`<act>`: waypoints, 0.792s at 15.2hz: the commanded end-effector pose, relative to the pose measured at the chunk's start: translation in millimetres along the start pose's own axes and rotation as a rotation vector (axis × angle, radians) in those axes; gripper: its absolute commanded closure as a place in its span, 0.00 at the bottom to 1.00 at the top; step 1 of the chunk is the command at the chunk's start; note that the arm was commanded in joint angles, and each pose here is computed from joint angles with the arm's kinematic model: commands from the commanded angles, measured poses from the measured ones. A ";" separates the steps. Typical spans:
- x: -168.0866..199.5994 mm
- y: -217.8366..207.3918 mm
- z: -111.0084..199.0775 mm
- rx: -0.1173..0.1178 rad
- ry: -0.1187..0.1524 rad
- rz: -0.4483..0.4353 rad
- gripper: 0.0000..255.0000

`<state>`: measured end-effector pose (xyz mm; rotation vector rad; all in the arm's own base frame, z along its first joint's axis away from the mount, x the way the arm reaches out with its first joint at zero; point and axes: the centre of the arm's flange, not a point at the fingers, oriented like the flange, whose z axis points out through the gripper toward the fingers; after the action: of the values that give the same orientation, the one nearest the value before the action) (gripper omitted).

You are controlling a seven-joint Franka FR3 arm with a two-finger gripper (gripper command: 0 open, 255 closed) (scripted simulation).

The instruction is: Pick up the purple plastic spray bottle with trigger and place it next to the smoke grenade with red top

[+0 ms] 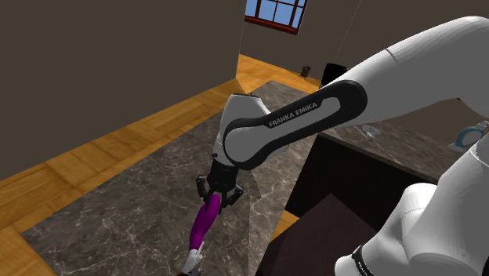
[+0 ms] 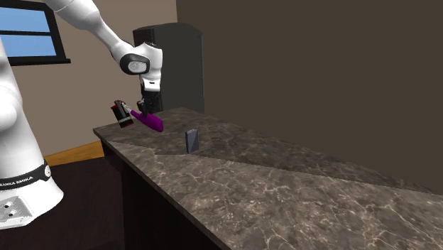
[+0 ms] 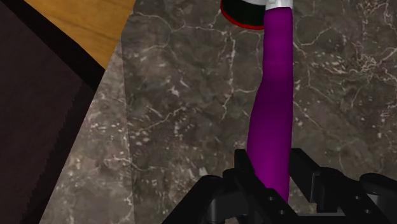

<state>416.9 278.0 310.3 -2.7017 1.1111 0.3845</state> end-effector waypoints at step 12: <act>0.1 -0.1 -25.9 0.000 0.000 0.000 0.00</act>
<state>419.3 273.8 326.0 -2.7007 1.1110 0.3828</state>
